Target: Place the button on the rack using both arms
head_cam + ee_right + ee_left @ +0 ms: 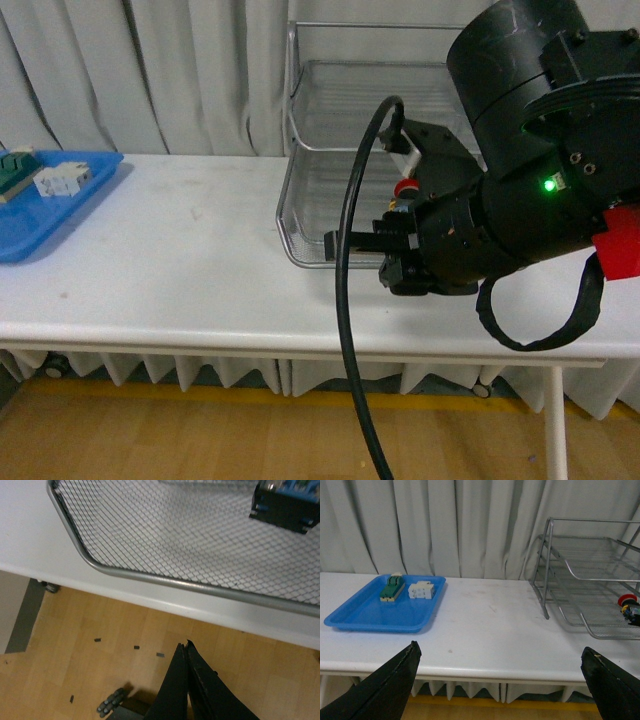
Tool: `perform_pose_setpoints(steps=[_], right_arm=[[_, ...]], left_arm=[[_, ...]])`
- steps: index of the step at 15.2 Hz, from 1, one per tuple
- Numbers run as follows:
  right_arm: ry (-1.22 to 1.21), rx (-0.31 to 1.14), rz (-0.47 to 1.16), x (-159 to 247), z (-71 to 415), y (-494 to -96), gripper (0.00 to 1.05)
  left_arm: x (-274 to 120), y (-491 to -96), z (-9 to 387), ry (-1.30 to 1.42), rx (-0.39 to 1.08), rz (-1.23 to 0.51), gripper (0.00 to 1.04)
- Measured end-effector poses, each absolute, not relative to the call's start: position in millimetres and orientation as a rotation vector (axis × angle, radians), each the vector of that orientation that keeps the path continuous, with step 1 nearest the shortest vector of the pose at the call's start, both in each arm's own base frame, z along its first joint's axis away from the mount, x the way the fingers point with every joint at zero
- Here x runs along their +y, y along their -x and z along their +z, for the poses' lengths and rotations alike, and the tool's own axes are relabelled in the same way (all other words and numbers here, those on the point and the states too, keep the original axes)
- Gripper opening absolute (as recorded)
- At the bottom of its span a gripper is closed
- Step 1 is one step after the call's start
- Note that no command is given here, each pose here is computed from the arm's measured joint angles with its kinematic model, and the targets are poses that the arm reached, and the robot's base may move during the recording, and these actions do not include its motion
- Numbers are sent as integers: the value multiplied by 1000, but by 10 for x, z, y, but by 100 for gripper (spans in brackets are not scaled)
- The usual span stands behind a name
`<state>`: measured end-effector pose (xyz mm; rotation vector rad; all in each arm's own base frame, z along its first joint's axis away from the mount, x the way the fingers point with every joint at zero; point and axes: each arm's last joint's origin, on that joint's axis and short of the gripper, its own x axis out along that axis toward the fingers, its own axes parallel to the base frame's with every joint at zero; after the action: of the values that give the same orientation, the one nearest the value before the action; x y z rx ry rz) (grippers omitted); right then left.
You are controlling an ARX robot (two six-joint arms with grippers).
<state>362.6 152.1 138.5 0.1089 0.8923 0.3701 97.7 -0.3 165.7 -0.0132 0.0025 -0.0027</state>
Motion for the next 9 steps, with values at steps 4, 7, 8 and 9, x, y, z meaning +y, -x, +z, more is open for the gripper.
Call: perform_pose_setpoints(steps=[4,7,8,9], right_arm=[[-106,941,327,1491,1245,-3724,2],[-132,936,302,1475,1203,-3871,2],[-135,937,295,1454,1189,-3897,2],[-137,943,288,1441,1169,-3930,2]], left_arm=[[-3,-977,1657,13,2,-3,98],[-3,-977,1657,13,2,-3,98],[-3,-977,1657,13,2,-3,98],[-3,-977,1657,13,2,-3,98]])
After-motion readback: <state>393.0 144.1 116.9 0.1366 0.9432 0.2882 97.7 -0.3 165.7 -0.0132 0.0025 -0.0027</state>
